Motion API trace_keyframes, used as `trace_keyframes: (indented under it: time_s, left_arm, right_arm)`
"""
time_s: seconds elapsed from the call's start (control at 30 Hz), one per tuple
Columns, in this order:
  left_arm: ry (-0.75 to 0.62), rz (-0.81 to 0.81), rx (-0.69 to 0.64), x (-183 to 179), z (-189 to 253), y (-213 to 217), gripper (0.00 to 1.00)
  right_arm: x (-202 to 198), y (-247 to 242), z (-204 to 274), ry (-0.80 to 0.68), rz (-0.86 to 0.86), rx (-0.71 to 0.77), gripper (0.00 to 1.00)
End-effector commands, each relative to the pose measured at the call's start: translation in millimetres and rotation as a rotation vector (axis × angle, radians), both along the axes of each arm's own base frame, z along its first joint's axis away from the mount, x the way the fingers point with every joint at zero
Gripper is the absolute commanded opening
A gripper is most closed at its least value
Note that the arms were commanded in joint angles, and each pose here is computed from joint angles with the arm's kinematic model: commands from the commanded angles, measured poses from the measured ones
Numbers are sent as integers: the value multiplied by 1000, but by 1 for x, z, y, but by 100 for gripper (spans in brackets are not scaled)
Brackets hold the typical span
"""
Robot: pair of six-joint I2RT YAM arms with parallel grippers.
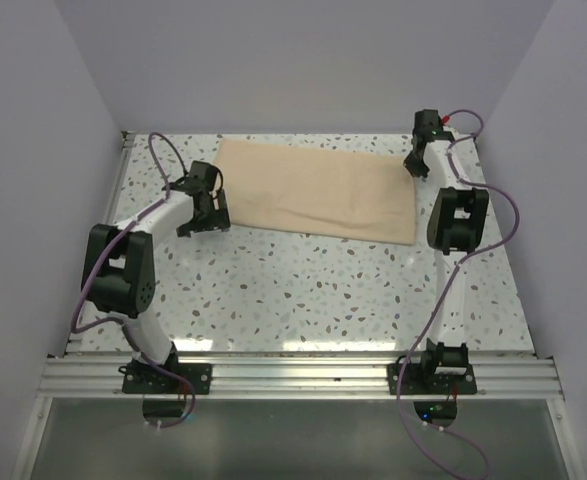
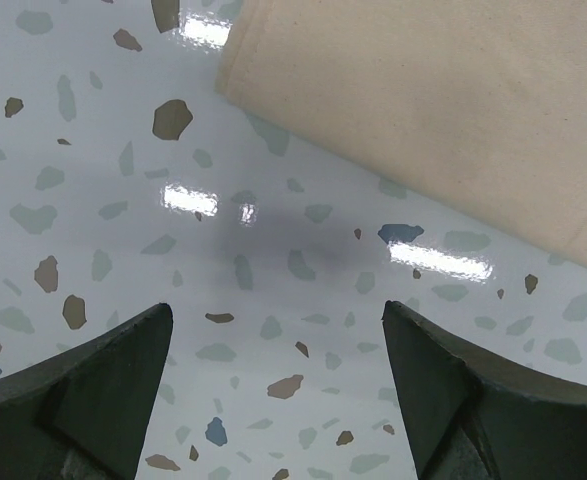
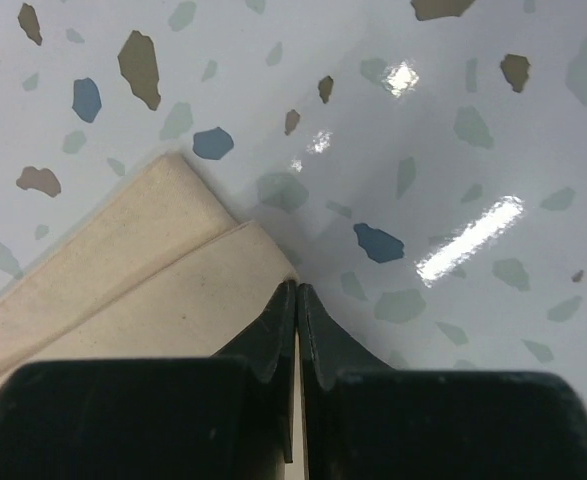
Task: Open and lay out the surgical kit
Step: Open the surgical kit at the center of the board.
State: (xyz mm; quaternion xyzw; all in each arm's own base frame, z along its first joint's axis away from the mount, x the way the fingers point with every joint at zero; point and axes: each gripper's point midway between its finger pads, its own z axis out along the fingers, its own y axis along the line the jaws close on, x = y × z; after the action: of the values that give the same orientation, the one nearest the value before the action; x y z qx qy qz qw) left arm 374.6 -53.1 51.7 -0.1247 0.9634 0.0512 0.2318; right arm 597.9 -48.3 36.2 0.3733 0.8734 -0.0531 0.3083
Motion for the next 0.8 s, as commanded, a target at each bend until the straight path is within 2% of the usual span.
trace_keyframes:
  time_s: [0.0, 0.2, 0.47, 0.77]
  left_arm:
    - [-75, 13, -20, 7, 23, -2, 90]
    - [-109, 4, -40, 9, 34, -6, 90]
    - [-146, -7, -44, 9, 49, -5, 90]
    - [-186, -6, -50, 17, 66, -6, 92]
  right_arm:
    - [-9, -10, 67, -75, -9, -80, 0]
    - [-13, -7, 93, -91, 20, -92, 0]
    - [-30, 11, 87, -39, 50, -40, 0]
    - [-37, 129, 112, -99, 370, 80, 0]
